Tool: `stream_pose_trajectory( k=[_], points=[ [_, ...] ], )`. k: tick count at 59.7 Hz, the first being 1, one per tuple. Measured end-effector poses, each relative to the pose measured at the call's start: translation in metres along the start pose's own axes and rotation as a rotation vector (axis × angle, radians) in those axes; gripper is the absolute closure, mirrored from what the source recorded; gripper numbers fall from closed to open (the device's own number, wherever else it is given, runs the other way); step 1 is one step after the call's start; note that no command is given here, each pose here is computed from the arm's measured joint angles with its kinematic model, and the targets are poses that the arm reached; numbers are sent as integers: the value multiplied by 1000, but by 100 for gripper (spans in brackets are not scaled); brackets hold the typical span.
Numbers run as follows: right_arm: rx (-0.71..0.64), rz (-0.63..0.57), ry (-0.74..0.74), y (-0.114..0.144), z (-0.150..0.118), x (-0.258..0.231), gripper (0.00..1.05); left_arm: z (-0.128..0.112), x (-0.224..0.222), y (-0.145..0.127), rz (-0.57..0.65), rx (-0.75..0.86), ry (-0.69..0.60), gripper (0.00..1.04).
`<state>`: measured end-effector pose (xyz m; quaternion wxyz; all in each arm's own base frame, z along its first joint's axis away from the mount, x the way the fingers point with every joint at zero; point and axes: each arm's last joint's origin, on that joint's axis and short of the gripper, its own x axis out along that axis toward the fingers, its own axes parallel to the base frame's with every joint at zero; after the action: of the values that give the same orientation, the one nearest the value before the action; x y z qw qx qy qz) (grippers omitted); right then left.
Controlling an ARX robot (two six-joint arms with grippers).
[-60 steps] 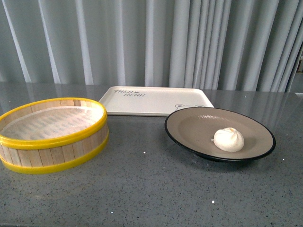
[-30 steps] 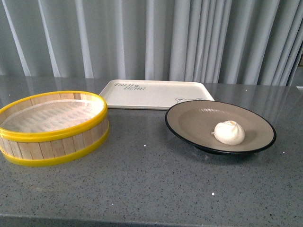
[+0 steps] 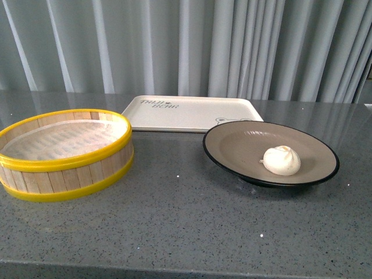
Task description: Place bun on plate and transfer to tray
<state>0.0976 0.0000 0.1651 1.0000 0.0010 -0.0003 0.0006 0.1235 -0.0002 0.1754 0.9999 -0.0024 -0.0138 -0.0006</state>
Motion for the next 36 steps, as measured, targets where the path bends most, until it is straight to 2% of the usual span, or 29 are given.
stream_pose_trajectory(
  k=[36],
  points=[
    [0,0,0,0,0,0,8,0,-15,0,0,0,-2,101]
  ],
)
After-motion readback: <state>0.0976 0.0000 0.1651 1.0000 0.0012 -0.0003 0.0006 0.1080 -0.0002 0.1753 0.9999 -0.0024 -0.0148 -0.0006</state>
